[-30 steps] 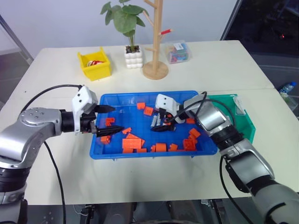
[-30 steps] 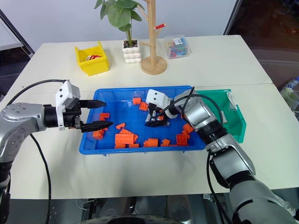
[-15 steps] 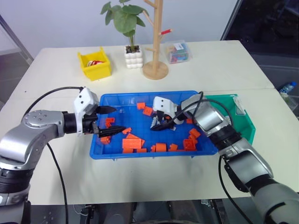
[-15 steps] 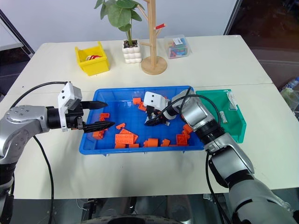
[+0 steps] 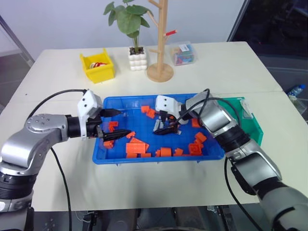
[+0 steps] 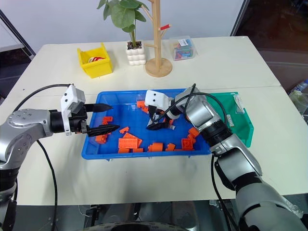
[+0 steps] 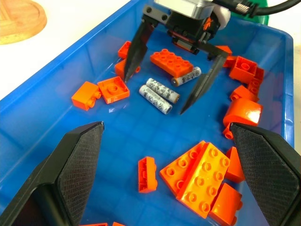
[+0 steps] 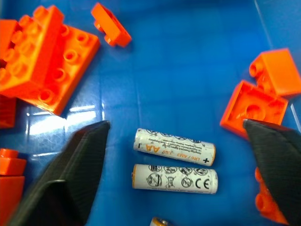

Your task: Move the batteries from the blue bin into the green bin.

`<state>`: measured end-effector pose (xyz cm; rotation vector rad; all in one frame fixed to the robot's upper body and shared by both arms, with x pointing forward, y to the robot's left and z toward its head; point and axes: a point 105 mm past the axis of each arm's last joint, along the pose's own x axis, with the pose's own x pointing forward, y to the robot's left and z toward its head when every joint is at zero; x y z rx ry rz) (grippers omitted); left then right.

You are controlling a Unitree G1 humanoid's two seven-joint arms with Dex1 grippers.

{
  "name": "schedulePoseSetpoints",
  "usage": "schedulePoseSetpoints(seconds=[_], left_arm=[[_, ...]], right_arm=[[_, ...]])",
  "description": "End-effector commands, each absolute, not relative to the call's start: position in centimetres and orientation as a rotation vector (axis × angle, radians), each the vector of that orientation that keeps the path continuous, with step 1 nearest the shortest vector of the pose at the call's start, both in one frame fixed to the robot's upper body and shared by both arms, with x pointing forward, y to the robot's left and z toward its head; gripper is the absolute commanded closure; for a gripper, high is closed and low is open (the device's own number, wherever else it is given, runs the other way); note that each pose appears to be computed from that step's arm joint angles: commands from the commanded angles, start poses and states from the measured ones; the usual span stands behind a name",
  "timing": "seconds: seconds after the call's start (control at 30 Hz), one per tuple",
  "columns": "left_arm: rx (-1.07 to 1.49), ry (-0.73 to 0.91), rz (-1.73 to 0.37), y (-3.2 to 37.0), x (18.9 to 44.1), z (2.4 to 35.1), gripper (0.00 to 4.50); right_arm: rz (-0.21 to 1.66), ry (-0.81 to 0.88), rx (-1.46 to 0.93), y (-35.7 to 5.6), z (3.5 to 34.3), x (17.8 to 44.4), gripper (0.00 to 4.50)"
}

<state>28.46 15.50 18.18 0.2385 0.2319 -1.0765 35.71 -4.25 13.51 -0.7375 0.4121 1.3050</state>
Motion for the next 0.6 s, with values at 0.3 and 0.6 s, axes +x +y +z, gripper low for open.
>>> schedulePoseSetpoints(seconds=[0.3, 0.6], left_arm=[[0.250, 0.198, -1.074, 15.0, 28.5, 18.4, 0.00], [0.232, 0.181, -1.069, 14.6, 28.4, 18.3, 0.00]], right_arm=[[1.376, 0.414, -0.829, -3.1, 14.3, 34.8, 0.04], [1.343, 0.481, -0.850, -3.3, 13.0, 36.1, 0.04]])
